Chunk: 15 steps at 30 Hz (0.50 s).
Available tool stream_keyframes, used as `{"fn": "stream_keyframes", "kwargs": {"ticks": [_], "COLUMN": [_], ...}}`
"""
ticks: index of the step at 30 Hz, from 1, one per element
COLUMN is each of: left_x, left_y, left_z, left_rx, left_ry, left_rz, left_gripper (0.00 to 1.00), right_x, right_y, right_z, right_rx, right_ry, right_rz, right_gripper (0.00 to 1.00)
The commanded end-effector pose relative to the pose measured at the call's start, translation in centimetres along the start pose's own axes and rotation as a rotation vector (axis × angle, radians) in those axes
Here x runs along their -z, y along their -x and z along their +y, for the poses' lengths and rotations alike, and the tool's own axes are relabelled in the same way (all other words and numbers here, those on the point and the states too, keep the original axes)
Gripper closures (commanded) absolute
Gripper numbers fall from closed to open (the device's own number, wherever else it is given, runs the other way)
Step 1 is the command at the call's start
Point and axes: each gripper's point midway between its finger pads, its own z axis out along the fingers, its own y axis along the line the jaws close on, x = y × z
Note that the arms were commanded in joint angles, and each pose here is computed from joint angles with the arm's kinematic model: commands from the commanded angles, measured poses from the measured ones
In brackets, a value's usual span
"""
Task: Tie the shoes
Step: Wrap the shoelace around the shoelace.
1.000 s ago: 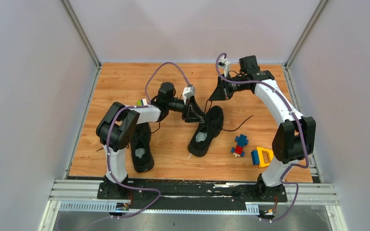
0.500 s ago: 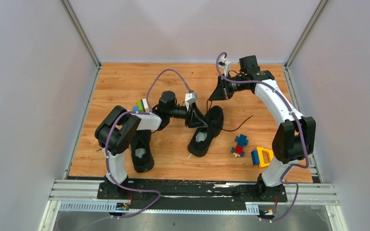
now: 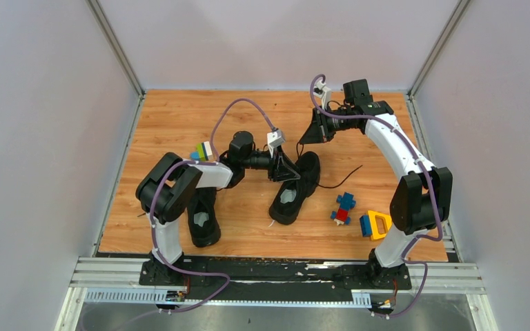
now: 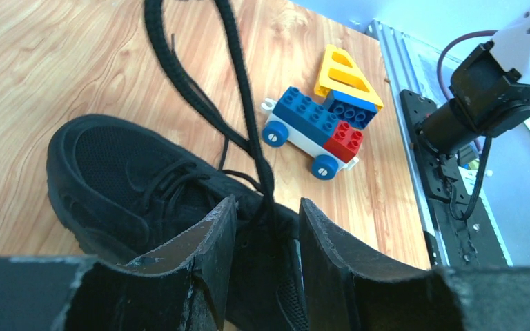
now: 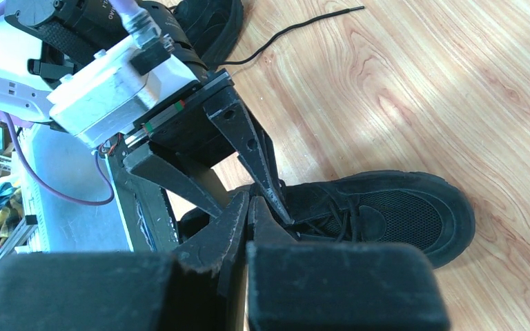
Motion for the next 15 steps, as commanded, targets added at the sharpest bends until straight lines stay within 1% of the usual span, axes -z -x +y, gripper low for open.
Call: {"fn": "stream_keyframes", "kwargs": {"ticks": [1, 4, 7, 10, 11, 12, 15], "left_x": [0.5, 0.6, 0.6, 0.3, 0.1, 0.0, -0.4], "left_y": [2.6, 2.9, 3.9, 4.6, 4.3, 4.7, 4.6], "left_z": [0.9, 0.8, 0.3, -0.2, -0.1, -0.2, 0.1], "left_rx": [-0.062, -0.061, -0.066, -0.075, -0.056, -0.067, -0.052], "left_ry": [0.053, 0.042, 0.019, -0.028, -0.038, -0.053, -0.064], "left_rz": [-0.038, -0.051, -0.094, -0.125, -0.123, -0.130, -0.124], "left_gripper": [0.54, 0.53, 0.48, 0.45, 0.46, 0.46, 0.51], "right_x": [0.3, 0.3, 0.3, 0.2, 0.2, 0.2, 0.3], "right_y": [1.4, 1.4, 1.4, 1.5, 1.5, 1.5, 1.4], "right_z": [0.1, 0.0, 0.0, 0.0, 0.0, 0.0, 0.0], "right_rx": [0.037, 0.033, 0.031, 0.033, 0.032, 0.032, 0.032], "right_ry": [-0.002, -0.001, 0.002, 0.006, 0.005, 0.006, 0.004], "right_rz": [-0.040, -0.039, -0.041, -0.043, -0.043, -0.043, -0.042], "right_gripper": [1.00, 1.00, 1.00, 1.00, 1.00, 1.00, 1.00]}}
